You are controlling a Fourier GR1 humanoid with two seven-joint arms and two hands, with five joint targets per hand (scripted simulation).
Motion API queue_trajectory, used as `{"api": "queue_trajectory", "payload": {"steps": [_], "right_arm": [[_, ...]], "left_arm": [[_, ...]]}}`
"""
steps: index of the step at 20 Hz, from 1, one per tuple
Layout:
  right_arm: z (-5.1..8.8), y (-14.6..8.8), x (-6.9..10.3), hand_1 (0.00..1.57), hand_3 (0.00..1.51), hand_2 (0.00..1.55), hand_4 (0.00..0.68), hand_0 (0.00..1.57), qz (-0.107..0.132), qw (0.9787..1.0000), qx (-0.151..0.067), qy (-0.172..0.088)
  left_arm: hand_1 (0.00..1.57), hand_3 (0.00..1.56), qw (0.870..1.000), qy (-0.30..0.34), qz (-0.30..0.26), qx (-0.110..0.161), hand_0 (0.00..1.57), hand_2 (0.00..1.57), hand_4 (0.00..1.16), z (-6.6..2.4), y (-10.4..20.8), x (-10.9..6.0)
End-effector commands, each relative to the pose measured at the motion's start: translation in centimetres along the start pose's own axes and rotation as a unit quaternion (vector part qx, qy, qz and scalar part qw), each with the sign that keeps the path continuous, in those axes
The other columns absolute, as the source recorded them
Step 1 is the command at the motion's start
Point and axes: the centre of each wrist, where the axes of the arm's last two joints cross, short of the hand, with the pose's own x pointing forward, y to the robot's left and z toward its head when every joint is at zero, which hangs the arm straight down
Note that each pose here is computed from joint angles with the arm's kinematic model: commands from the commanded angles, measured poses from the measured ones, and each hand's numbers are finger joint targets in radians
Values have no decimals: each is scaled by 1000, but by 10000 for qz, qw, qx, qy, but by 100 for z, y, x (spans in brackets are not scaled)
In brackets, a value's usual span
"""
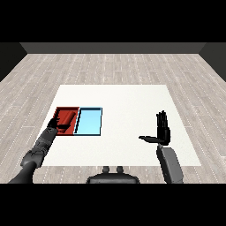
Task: Pick the red can and put it in the red box
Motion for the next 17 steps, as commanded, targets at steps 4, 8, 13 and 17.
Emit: {"api": "queue_trajectory", "payload": {"steps": [4,8,13,17], "right_arm": [[-23,-92,117,0,0,0,0,0,-80,9999,43,-115],[-4,-117,80,0,0,0,0,0,-88,9998,64,-163],[-7,-29,123,0,0,0,0,0,-254,9995,163,-121],[-112,12,170,0,0,0,0,0,-313,9991,194,-228]], "left_arm": [[0,0,9989,318,324,141,0,0,0,-31,190,-112],[0,0,9774,-723,1685,1049,0,0,0,-11,109,-26],[0,0,8891,-2714,3522,1089,0,0,0,43,53,634],[0,0,8335,-3843,3884,819,0,0,0,149,-61,633]]}}
